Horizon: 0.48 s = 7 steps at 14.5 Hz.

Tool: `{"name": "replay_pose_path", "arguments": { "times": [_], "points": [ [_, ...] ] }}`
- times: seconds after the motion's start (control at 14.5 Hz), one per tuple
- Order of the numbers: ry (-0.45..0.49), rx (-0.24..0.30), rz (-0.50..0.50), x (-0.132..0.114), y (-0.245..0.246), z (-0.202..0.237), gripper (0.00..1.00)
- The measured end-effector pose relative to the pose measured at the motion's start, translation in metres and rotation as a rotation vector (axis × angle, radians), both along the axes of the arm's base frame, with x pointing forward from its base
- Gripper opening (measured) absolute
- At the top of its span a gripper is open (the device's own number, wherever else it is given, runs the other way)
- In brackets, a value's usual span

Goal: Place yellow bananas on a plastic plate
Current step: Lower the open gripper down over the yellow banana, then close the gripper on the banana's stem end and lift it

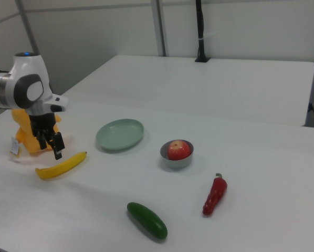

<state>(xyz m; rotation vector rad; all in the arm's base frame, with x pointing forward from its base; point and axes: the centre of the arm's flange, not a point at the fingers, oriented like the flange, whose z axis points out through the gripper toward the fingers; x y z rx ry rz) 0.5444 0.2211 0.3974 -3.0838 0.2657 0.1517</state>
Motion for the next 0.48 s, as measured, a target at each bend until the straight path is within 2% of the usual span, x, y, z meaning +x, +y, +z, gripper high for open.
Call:
{"name": "replay_pose_path", "arguments": {
  "times": [0.21,0.48],
  "points": [
    [-0.049,0.016,-0.074,0.011,0.004,-0.028,1.00],
    [-0.082,0.020,-0.083,0.020,0.006,-0.050,0.99]
  ]
}}
